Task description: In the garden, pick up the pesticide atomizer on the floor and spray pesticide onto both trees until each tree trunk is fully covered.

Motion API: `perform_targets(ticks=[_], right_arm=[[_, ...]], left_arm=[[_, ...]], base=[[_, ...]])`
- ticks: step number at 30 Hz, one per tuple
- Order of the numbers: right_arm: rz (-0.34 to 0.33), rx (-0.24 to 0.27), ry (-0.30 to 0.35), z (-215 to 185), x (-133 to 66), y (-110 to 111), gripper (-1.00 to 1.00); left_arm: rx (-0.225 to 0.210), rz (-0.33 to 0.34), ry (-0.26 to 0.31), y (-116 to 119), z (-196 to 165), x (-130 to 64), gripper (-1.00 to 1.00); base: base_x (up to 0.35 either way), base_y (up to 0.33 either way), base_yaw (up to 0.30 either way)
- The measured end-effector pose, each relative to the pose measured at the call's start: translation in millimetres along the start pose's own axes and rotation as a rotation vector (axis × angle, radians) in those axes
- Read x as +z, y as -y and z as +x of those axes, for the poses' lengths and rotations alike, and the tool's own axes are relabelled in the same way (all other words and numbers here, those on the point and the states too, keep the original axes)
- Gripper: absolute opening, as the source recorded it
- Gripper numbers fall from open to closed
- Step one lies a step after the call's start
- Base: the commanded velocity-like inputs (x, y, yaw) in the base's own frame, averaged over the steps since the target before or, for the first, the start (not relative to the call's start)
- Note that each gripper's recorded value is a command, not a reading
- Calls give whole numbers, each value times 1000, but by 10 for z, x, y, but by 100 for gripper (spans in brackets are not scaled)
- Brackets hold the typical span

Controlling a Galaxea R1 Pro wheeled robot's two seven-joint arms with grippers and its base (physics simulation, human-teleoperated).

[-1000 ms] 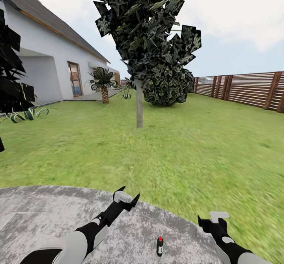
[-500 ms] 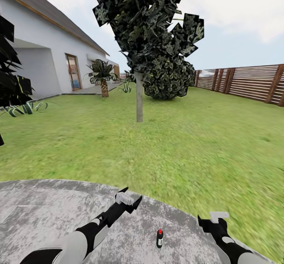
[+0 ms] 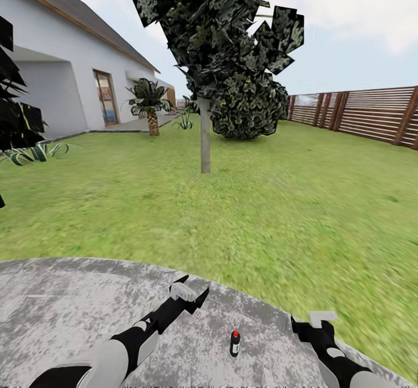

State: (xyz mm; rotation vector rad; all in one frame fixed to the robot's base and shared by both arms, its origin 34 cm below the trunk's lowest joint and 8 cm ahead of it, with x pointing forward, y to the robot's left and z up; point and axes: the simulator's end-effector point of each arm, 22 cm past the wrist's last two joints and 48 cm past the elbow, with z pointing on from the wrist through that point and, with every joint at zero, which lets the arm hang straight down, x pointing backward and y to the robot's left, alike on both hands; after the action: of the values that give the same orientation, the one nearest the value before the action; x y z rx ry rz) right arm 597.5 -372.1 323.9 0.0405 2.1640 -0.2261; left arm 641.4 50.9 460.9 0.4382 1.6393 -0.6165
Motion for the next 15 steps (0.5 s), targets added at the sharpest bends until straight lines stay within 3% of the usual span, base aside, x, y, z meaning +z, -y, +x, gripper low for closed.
perform_targets(ticks=[6,15], right_arm=[[3,-2,-7,43,13,17,100],[34,-16,3,14,30,278,100]], left_arm=[[-5,0,-5,-4,45,1,100],[-7,0,-9,-5,71,1,100]], base=[[0,0,0],[0,0,0]])
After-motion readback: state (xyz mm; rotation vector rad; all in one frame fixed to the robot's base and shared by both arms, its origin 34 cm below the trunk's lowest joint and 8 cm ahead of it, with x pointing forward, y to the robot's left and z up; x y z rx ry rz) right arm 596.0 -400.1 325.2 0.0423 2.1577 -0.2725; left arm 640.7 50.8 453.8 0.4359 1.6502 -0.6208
